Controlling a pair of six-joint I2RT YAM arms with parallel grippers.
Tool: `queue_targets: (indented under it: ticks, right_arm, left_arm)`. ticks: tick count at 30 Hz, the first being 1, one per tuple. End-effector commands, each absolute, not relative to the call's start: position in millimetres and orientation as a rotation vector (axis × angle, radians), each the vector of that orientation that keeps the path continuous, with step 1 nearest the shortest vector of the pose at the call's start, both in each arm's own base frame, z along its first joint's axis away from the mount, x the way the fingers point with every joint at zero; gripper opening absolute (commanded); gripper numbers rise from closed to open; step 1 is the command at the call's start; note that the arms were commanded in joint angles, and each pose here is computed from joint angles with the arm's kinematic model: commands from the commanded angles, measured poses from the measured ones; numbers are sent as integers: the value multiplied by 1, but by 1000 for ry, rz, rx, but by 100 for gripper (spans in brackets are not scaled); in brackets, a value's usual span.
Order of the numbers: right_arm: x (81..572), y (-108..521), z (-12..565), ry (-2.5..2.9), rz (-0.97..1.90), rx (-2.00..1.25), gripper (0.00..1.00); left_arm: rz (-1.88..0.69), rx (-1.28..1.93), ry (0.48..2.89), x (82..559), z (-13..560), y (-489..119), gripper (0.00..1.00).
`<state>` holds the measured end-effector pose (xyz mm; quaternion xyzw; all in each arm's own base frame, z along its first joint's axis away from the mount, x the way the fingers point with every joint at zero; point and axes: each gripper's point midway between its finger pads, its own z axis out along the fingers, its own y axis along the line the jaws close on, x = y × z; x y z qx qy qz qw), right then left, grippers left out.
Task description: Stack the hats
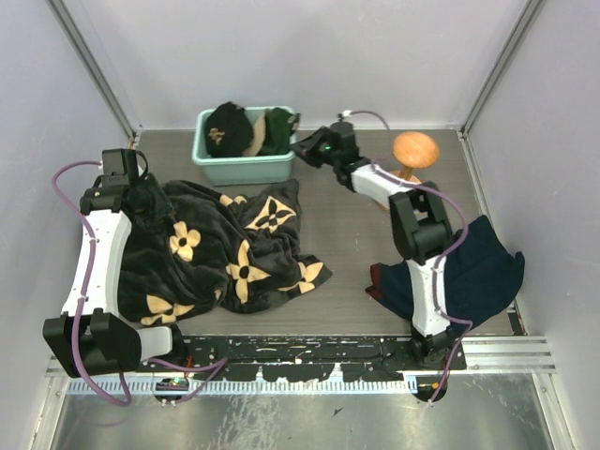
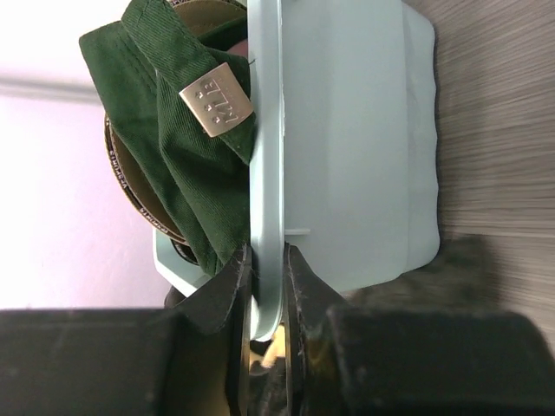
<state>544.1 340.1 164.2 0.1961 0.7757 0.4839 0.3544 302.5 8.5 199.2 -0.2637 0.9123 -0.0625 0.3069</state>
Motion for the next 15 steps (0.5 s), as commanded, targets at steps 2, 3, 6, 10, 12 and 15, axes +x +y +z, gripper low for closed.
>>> queue_targets:
  ticks: [2, 3, 6, 10, 12, 15]
  right_arm:
    - [552, 241, 232, 1798, 1062, 545, 1]
    - [549, 231, 230, 1798, 1037, 557, 1]
    - [545, 208, 224, 1809, 948, 567, 1]
    - [545, 196, 220, 1819, 869, 567, 6]
    - [547, 190, 218, 1827, 829, 573, 17]
    - [549, 185, 216, 1842, 779, 563, 36]
  left_arm:
    - [-236, -683, 2401, 311, 198, 0, 47]
    - [-249, -683, 2399, 312, 198, -1, 47]
    - [-292, -699, 2434, 316, 186, -8, 45]
    - [-335, -716, 2455, 313, 178, -15, 45]
    - [-340, -708, 2460, 310, 178, -19, 44]
    - [-346, -702, 2476, 303, 177, -25, 44]
